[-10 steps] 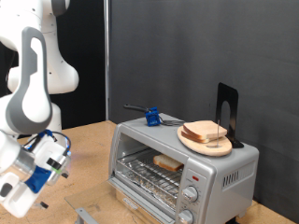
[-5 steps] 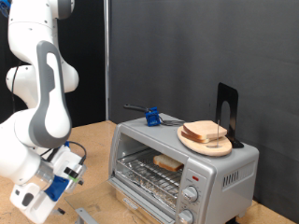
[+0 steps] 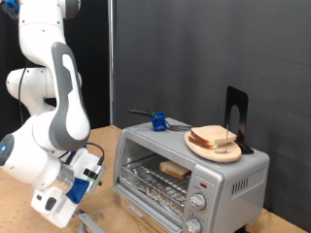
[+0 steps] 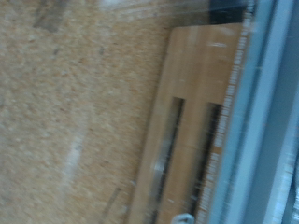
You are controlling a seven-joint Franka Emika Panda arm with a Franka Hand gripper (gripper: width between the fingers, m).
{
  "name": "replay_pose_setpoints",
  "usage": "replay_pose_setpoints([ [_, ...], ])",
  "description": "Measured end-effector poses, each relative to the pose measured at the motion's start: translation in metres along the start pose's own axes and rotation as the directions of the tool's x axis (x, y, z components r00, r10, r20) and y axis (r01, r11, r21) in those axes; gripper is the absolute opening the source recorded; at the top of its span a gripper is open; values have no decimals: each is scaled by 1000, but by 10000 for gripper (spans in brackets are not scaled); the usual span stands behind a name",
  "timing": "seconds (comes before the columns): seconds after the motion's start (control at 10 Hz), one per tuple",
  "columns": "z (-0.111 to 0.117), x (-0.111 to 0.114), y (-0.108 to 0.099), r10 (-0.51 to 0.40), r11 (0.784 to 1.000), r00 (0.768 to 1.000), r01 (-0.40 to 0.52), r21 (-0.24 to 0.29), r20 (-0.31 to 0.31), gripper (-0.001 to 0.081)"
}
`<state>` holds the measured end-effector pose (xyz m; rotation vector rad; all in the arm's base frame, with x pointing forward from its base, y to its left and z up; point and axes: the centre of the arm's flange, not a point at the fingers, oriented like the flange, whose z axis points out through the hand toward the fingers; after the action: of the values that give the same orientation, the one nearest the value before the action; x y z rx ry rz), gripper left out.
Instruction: Make a piece of toast with the oven
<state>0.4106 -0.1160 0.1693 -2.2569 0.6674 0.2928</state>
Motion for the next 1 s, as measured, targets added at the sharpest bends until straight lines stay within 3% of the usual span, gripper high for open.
replay_pose_setpoints([
  [0.4, -36, -32, -36, -94, 982, 988, 72, 176, 121, 808],
  [0.7, -56, -52, -65, -137, 973, 985, 114, 200, 105, 808],
  [1.0, -53, -64, -98, -130, 974, 987, 109, 196, 94, 808],
])
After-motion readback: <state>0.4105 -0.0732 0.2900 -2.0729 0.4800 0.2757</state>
